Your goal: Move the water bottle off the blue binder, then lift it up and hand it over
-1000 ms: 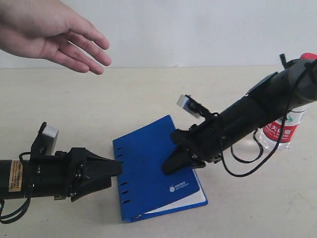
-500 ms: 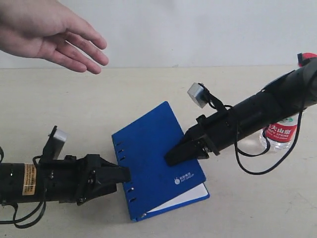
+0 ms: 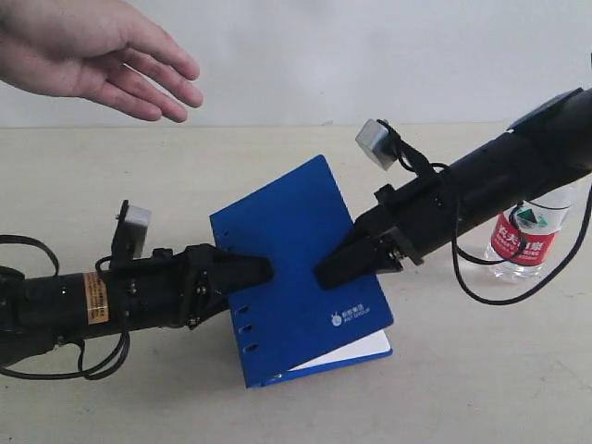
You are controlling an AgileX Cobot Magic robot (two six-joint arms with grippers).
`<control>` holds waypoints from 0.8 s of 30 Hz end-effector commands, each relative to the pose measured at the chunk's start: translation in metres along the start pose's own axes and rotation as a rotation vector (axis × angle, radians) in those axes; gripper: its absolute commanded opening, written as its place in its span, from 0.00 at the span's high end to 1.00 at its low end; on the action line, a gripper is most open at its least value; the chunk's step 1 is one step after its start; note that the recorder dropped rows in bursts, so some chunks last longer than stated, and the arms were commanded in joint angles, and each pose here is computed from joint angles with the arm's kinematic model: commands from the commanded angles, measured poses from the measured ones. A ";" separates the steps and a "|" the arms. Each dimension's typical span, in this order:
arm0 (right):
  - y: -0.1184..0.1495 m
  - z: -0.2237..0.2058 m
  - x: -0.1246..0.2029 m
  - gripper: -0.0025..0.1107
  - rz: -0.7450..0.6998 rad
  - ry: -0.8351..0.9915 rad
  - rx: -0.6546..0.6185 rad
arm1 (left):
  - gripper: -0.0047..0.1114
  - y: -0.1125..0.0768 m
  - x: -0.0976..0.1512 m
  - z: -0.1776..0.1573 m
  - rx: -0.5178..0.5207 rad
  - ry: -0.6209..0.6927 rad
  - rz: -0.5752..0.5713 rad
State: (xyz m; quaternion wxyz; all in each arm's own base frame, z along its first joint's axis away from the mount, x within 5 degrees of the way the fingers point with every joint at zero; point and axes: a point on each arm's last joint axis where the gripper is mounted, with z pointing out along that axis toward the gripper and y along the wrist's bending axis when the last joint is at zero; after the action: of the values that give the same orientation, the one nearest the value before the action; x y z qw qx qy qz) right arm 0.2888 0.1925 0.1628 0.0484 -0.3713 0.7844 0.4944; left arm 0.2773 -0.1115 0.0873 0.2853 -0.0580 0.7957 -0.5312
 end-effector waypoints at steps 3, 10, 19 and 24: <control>0.002 0.001 0.014 0.98 0.010 0.082 -0.008 | 0.46 -0.021 0.002 0.022 0.153 0.155 0.126; -0.012 0.003 0.029 0.98 0.090 0.150 0.134 | 0.48 -0.035 0.005 0.037 0.201 0.198 0.135; -0.015 0.002 0.028 0.96 0.118 0.134 0.177 | 0.92 -0.038 0.007 0.040 0.210 0.207 0.145; -0.016 0.001 0.031 0.68 0.105 0.172 0.181 | 0.92 -0.033 -0.007 0.036 0.186 0.115 0.134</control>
State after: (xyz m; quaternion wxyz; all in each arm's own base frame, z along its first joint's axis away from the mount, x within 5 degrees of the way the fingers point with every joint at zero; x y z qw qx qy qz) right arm 0.2762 0.1746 0.1414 -0.0115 -0.3541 0.8405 0.4099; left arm 0.2881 -0.1500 0.0886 0.2363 0.0443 0.8123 -0.5314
